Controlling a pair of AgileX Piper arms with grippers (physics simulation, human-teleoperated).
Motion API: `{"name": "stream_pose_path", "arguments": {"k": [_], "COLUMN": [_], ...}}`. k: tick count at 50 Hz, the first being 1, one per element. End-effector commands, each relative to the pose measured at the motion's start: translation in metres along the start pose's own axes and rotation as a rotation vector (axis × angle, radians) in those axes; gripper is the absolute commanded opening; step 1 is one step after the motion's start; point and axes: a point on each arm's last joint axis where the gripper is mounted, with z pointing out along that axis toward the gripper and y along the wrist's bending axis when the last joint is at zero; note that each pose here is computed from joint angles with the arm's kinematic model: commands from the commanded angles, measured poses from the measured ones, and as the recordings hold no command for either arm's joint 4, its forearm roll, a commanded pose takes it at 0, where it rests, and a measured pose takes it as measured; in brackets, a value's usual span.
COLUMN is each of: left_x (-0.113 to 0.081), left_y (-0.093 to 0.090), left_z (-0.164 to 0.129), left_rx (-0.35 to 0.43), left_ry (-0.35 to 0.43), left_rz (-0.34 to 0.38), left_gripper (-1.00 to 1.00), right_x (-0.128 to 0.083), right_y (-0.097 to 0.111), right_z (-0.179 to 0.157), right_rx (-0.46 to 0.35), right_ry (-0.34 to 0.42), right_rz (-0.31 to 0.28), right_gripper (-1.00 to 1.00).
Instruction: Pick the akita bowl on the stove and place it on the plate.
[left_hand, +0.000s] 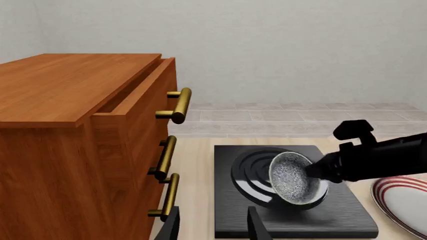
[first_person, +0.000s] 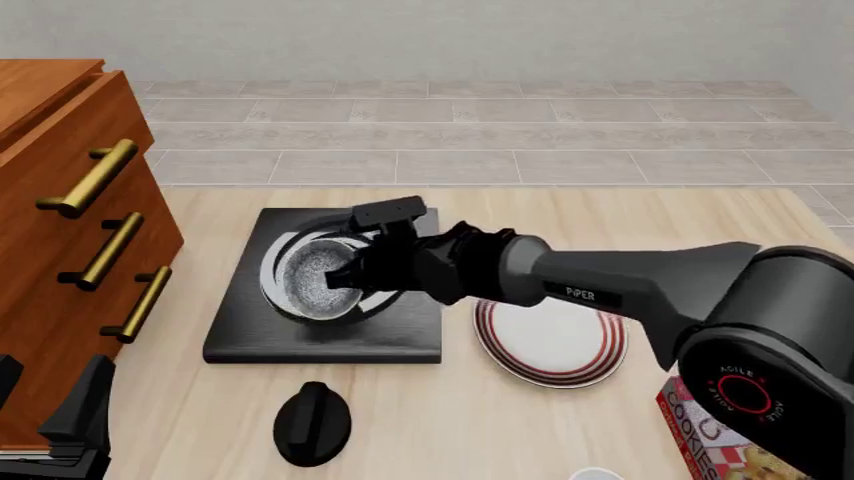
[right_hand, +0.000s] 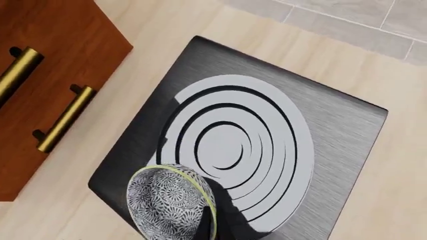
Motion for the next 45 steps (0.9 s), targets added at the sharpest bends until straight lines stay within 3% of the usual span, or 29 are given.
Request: {"name": "stream_pose_path", "arguments": {"k": [1,4,18,35,45], "left_x": [0.000,0.000,0.000,0.000,0.000], "left_y": [0.000,0.000,0.000,0.000,0.000], "left_z": [0.000,0.000,0.000,0.000,0.000], "left_rx": [0.000,0.000,0.000,0.000,0.000], "left_ry": [0.000,0.000,0.000,0.000,0.000], "left_rz": [0.000,0.000,0.000,0.000,0.000], "left_gripper": [1.00,1.00,1.00,1.00,1.00], "right_x": [-0.011,-0.011,-0.019,-0.009,-0.002], "right_y": [-0.009,-0.001,-0.004,-0.034,-0.061], "right_z": [-0.017,-0.030,-0.073,-0.100,-0.119], "right_rx": [0.006,-0.013,-0.019,0.031,0.090], "right_ry": [-0.056,-0.075,-0.144,-0.169,-0.181], "right_rz": [-0.025,-0.029,-0.031,0.019,0.052], "right_gripper": [-1.00,-1.00,-1.00,-1.00,-1.00]}}
